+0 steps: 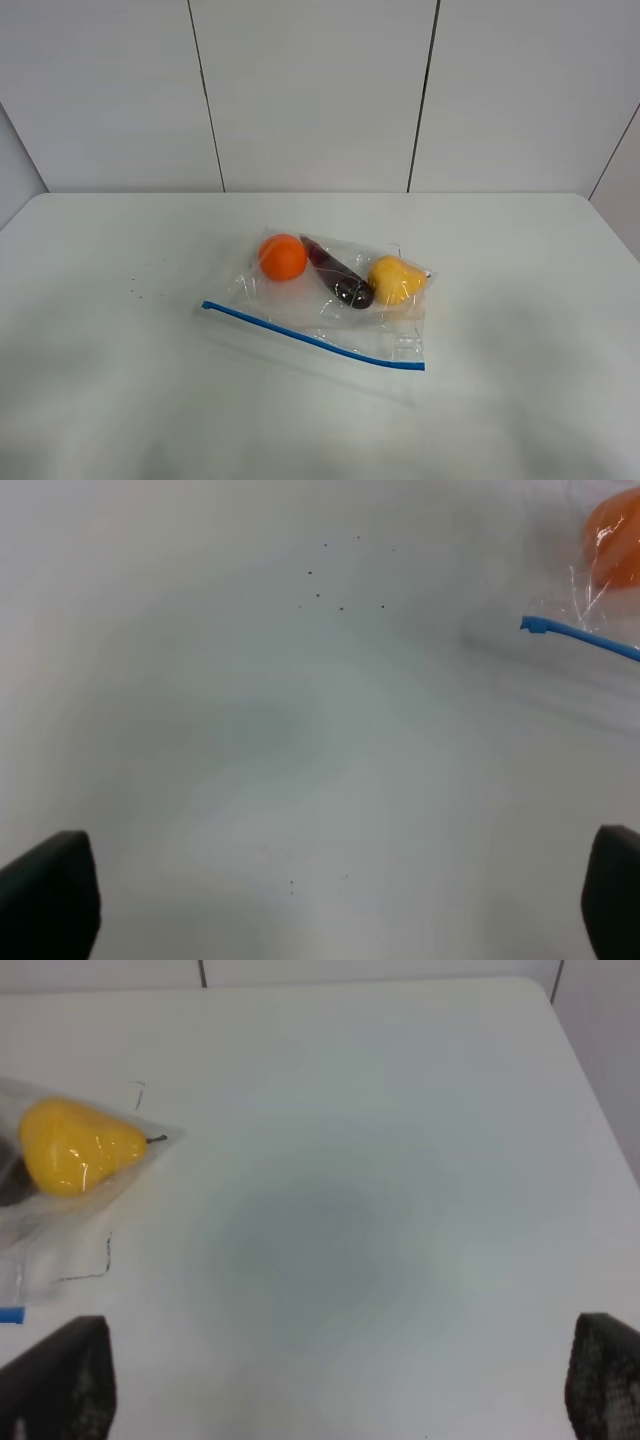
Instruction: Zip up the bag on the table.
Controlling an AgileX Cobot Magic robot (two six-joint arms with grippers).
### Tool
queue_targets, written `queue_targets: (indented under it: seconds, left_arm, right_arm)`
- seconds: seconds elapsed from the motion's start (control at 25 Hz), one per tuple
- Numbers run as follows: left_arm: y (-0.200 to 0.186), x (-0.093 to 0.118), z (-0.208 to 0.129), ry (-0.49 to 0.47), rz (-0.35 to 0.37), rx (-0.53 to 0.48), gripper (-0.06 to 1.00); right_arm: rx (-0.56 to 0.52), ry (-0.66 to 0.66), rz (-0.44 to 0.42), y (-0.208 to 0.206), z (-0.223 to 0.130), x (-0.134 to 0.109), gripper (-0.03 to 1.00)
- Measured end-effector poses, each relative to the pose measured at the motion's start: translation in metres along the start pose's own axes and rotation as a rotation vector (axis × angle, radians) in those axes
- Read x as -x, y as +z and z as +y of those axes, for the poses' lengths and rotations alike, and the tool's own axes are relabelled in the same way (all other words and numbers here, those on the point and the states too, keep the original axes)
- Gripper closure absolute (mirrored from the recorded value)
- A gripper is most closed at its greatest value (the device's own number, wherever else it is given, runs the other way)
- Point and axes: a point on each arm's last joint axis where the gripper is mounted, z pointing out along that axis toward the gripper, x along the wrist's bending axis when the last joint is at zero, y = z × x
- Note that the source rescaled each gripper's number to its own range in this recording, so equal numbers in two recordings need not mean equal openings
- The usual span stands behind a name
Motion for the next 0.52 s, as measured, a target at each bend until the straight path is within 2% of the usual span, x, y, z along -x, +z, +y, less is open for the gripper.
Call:
queue_targets:
  seconds: [0.52]
  left_arm:
    - [0.0000, 0.0000, 0.0000, 0.000, 0.000, 0.000, -0.06]
  right_arm:
    - [0.000, 0.000, 0.000, 0.0000, 0.0000, 0.0000, -0.03]
